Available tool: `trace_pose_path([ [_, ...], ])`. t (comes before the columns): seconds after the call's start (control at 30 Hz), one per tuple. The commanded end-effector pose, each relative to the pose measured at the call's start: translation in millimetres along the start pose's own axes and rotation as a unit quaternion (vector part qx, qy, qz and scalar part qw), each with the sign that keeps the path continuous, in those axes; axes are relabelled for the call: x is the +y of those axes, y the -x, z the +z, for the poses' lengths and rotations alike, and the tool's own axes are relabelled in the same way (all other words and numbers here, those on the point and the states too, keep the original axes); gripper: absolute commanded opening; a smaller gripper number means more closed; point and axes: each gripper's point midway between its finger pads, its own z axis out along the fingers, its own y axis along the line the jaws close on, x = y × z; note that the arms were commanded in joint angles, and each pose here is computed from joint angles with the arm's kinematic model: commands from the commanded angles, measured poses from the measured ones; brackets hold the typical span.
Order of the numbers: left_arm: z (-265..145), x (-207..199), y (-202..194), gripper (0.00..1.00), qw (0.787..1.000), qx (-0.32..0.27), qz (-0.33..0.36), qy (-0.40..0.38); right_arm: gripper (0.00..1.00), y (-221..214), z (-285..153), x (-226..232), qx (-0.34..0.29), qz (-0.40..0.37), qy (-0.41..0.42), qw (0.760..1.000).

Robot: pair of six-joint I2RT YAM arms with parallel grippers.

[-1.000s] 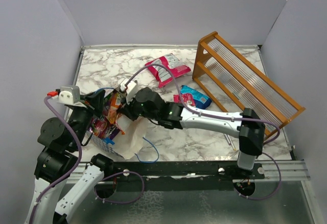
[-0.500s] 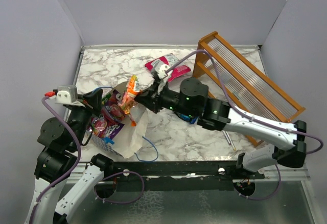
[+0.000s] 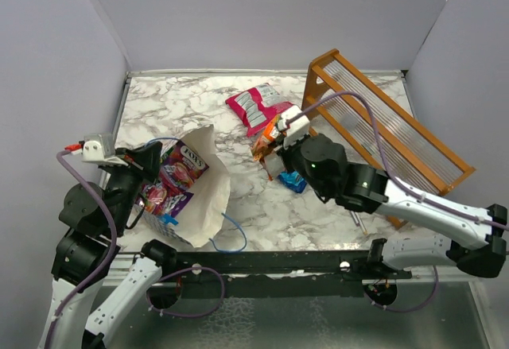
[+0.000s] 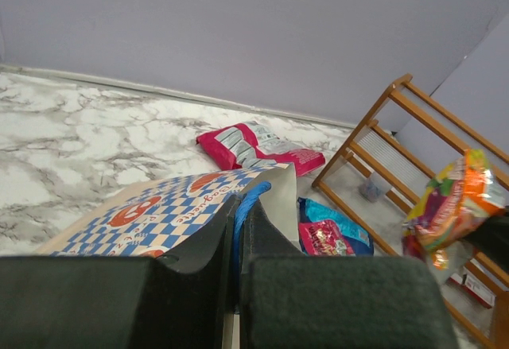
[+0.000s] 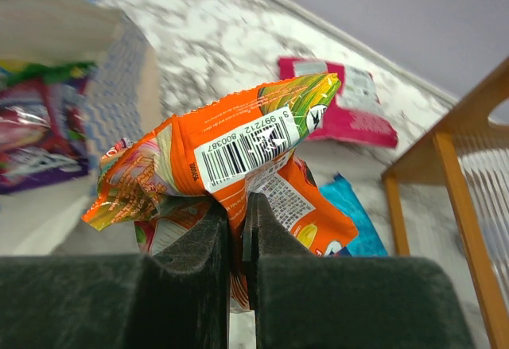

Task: Take the snacks out of the paper bag
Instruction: Place the snack at the center of the board.

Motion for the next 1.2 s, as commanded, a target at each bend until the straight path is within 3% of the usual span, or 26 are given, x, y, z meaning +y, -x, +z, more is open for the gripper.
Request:
trace_pose_path([
  [0.0,-4,-7,5,0.00,0.999,0.015,-0.043,0.000,0.01,-48,34,-38,0.087,-0.026,-0.081,0.993],
  [0.17,-5,-12,2,0.00,0.998,0.056,-0.033,0.001,0.01,-95,75,-69,0.184,-0.021,-0.079,0.980],
  [0.4,-18,-34,-5,0.00,0.994,0.090,-0.019,-0.067,0.07,-123,125,-77,0.219,-0.004,-0.053,0.974],
  [0.53,-28,-50,-25,0.00,0.983,0.133,-0.022,-0.124,0.14,-133,148,-92,0.239,-0.019,-0.093,0.966],
  [0.67,-42,-57,-30,0.00,0.977,0.141,-0.007,-0.160,0.27,-147,169,-102,0.253,-0.016,-0.111,0.961],
  [0.83,-47,-55,-44,0.00,0.974,0.133,0.005,-0.184,0.56,-145,173,-87,0.274,0.010,-0.077,0.959],
  [1.0,-42,-42,-67,0.00,0.977,0.134,0.007,-0.168,0.76,-120,149,-38,0.212,0.055,0.072,0.973],
  [1.17,-37,-25,-82,0.00,0.982,0.147,-0.015,-0.119,0.81,-77,101,21,0.081,0.098,0.251,0.959],
])
